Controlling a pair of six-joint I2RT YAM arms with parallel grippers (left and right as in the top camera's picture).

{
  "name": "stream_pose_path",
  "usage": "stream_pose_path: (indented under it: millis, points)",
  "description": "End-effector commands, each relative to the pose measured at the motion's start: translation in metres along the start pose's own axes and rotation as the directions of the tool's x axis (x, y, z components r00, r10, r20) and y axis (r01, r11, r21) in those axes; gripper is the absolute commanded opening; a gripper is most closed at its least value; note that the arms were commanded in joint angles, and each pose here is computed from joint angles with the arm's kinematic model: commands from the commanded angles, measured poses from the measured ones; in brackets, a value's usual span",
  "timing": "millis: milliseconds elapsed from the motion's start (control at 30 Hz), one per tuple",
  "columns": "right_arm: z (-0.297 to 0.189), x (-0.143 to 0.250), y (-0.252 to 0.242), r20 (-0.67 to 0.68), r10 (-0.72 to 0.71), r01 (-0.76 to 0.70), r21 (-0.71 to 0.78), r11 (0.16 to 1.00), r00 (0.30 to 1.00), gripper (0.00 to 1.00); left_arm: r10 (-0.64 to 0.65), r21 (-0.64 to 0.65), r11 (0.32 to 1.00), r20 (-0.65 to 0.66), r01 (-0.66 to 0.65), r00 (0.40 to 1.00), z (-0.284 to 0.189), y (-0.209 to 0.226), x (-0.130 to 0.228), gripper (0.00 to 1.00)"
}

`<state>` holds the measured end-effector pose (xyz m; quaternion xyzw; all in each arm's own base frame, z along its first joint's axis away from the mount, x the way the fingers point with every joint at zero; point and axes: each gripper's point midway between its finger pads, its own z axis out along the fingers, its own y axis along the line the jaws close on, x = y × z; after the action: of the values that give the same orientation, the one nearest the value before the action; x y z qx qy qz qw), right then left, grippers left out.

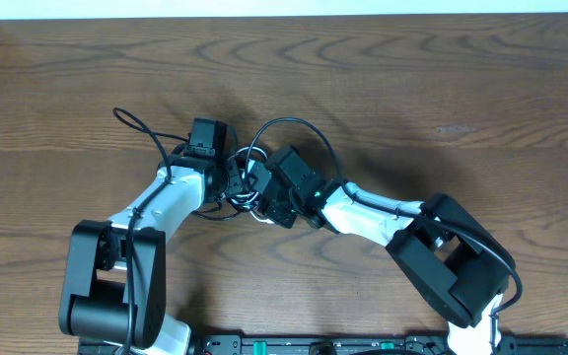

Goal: Untangle cables

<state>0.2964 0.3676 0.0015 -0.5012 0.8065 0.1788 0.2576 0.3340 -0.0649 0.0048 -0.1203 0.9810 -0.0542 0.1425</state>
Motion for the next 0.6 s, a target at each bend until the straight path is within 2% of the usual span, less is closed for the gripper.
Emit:
stream_pose_path:
  millis: [0, 67, 200, 367, 567]
  points:
    - [0.020, 0.021, 0.037, -0.054, -0.002, -0.006, -0.132, 0.991, 0.999, 0.34, 0.030, 0.070, 0.997, -0.044, -0.027, 0.999, 0.004, -0.020, 0.013, 0.32]
    - [0.019, 0.023, 0.036, -0.060, 0.000, -0.008, -0.132, 0.991, 0.998, 0.26, 0.030, 0.070, 0.997, -0.043, -0.027, 0.999, 0.004, -0.020, 0.012, 0.31]
    - [0.019, 0.029, 0.035, -0.085, 0.006, -0.017, -0.128, 0.992, 0.996, 0.17, 0.030, 0.069, 0.997, -0.043, -0.027, 0.999, 0.004, -0.020, 0.012, 0.32]
    - [0.017, 0.049, 0.022, -0.173, 0.021, -0.031, -0.054, 0.998, 0.985, 0.03, 0.029, 0.027, 0.999, -0.024, -0.028, 0.999, 0.004, -0.012, 0.009, 0.31]
    - [0.015, 0.054, 0.019, -0.195, 0.048, -0.057, -0.040, 0.998, 0.980, 0.01, 0.018, -0.067, 0.998, 0.007, -0.018, 1.000, 0.004, 0.004, 0.004, 0.28]
